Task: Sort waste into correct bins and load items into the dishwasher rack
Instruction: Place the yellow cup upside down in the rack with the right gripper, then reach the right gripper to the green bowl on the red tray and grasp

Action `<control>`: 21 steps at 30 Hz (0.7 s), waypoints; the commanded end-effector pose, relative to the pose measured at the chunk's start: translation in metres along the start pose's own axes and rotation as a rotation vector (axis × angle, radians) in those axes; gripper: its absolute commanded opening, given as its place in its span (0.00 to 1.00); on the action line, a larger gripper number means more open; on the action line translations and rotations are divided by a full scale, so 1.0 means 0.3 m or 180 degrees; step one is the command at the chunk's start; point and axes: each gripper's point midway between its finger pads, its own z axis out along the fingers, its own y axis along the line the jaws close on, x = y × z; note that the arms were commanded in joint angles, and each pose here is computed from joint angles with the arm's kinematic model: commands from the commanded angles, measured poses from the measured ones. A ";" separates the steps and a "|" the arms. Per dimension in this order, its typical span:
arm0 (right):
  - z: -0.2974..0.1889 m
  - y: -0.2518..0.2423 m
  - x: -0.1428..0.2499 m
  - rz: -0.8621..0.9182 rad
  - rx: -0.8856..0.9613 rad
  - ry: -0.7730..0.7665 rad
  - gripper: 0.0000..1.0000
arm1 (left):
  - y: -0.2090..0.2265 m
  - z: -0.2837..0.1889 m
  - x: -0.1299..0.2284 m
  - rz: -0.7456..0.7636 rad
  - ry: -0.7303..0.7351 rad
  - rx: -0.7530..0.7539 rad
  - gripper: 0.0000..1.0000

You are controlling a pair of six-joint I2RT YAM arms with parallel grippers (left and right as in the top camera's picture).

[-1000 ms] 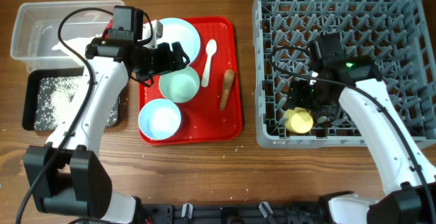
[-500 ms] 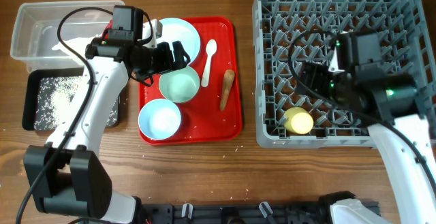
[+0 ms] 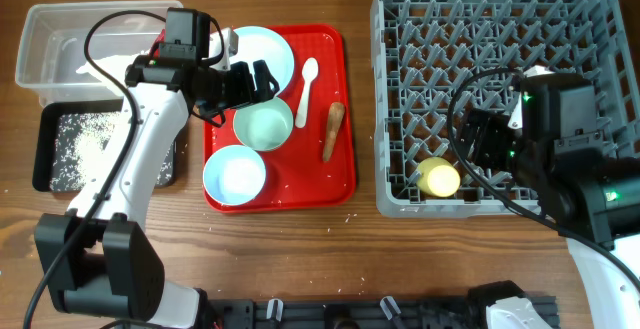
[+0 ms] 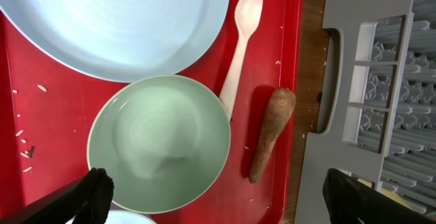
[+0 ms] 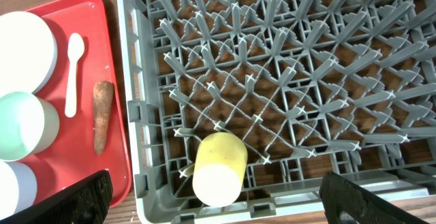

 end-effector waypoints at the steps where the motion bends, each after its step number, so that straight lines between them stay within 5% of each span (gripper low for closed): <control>1: -0.010 0.017 -0.017 -0.0011 -0.0069 -0.0049 0.99 | 0.000 -0.007 -0.018 0.0029 -0.0051 -0.0018 1.00; 12: 0.093 0.220 -0.039 -0.0148 -0.0945 0.0272 1.00 | -0.029 -0.043 -0.069 0.0454 -0.0299 0.0048 1.00; 21: 0.228 0.559 -0.033 -0.0388 -0.1588 0.0390 1.00 | -0.012 -0.318 -0.141 0.0439 -0.1007 -0.0104 1.00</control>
